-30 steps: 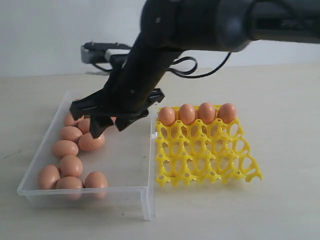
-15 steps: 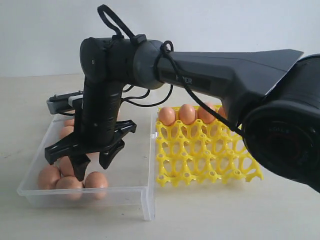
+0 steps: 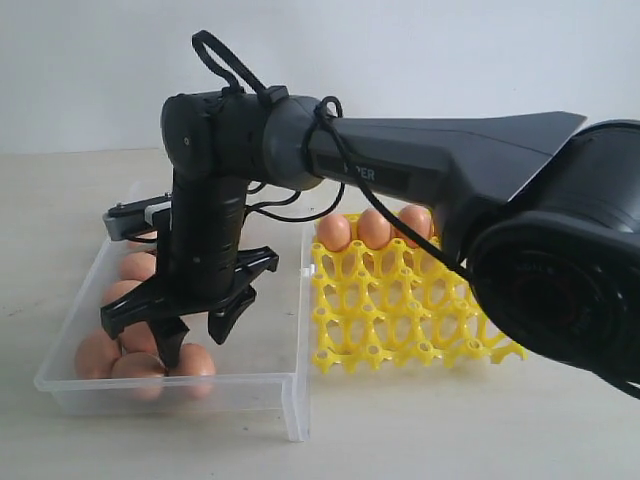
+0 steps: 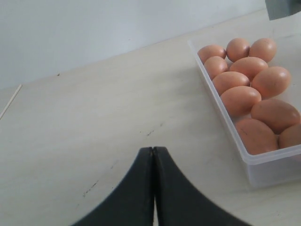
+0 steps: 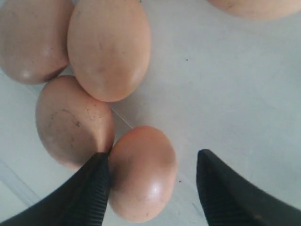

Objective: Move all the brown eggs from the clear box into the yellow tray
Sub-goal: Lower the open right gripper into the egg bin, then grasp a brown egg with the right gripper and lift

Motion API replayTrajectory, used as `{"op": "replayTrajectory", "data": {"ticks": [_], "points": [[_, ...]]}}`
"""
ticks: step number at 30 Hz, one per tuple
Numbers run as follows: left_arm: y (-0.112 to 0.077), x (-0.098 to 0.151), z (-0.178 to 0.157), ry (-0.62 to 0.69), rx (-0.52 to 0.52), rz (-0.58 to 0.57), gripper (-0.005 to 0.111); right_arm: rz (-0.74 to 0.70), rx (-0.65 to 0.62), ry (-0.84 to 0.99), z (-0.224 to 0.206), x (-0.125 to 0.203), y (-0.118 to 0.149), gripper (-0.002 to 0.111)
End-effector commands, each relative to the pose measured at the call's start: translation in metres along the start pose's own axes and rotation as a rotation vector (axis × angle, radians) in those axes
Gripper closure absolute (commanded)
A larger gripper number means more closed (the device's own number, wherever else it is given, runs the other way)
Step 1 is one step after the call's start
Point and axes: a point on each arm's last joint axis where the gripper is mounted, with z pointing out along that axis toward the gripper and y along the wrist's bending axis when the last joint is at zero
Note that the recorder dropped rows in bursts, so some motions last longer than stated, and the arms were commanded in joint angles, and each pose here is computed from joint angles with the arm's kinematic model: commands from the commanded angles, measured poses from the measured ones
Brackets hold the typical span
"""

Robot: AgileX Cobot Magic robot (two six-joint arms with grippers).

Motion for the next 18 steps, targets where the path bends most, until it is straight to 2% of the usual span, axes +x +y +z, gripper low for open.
{"op": "replayTrajectory", "data": {"ticks": [1,4,6,7,11,12,14,18], "points": [[0.0,-0.002,-0.001,-0.018,-0.002,-0.005,0.107,-0.013,-0.005,0.022,0.012,0.0,0.003,0.052],[0.0,-0.002,-0.001,-0.018,-0.002,-0.005,0.107,-0.023,-0.016,0.03,0.016,0.0,0.004,0.053],[0.0,-0.002,-0.001,-0.018,-0.002,-0.005,0.107,-0.026,-0.017,0.03,0.016,0.0,0.004,0.06],[0.0,-0.002,-0.001,-0.018,-0.002,-0.005,0.107,-0.029,-0.017,0.03,0.016,0.0,0.004,0.066],[0.0,-0.002,-0.001,-0.018,-0.002,-0.005,0.107,-0.076,-0.012,0.008,0.005,0.0,0.005,0.103],[0.0,-0.002,-0.001,-0.018,-0.002,-0.005,0.107,-0.086,-0.005,-0.003,0.0,-0.001,0.004,0.108],[0.0,-0.002,-0.001,-0.018,-0.002,-0.005,0.107,-0.097,0.03,-0.022,-0.01,0.0,0.0,0.108],[0.0,-0.002,-0.001,-0.018,-0.002,-0.005,0.107,-0.115,0.147,-0.245,-0.044,-0.005,-0.014,0.108]]}}
